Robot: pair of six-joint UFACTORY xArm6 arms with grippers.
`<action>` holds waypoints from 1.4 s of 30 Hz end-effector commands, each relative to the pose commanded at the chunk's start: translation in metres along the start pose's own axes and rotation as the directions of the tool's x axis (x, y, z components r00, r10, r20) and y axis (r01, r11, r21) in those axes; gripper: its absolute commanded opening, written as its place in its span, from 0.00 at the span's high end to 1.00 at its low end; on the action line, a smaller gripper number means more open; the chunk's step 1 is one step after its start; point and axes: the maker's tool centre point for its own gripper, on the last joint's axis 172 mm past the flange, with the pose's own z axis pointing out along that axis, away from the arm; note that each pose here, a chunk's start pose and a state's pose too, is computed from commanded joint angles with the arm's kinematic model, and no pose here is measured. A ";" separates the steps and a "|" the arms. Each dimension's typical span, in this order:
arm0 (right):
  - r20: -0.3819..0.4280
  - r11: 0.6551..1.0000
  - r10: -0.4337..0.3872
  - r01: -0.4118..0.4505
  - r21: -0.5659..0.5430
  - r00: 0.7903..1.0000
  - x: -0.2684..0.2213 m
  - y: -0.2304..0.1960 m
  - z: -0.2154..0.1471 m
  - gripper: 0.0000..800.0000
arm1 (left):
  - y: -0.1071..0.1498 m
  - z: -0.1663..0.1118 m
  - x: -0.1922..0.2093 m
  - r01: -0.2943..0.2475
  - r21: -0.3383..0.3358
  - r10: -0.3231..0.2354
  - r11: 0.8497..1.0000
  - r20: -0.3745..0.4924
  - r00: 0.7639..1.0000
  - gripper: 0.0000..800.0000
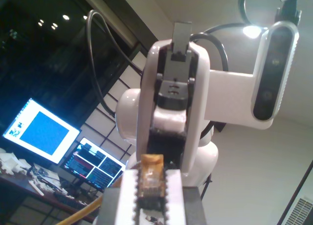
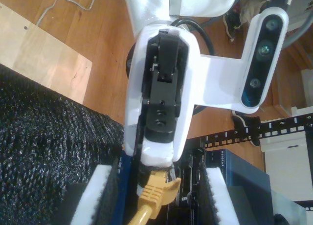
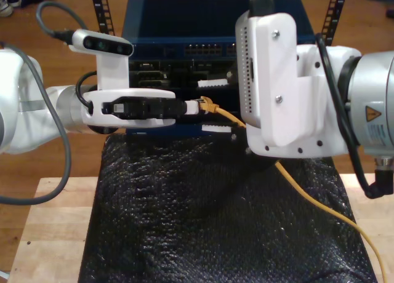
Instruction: Grab the cable and plug it in
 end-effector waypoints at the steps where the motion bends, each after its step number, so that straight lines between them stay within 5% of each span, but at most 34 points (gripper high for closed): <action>1: 0.000 1.000 0.000 0.000 0.000 1.000 0.000 0.000 0.000 0.49 | 0.000 0.000 0.000 0.001 -0.002 -0.001 1.000 -0.001 1.000 0.99; 22: 0.004 1.000 0.003 -0.003 -0.016 1.000 -0.002 0.003 0.000 0.67 | 0.006 0.001 0.000 0.000 -0.023 0.000 1.000 0.001 1.000 0.98; 42: 0.003 1.000 0.006 -0.006 -0.017 1.000 -0.002 0.003 0.000 0.72 | 0.005 0.001 0.000 -0.001 -0.020 0.001 1.000 0.002 1.000 0.98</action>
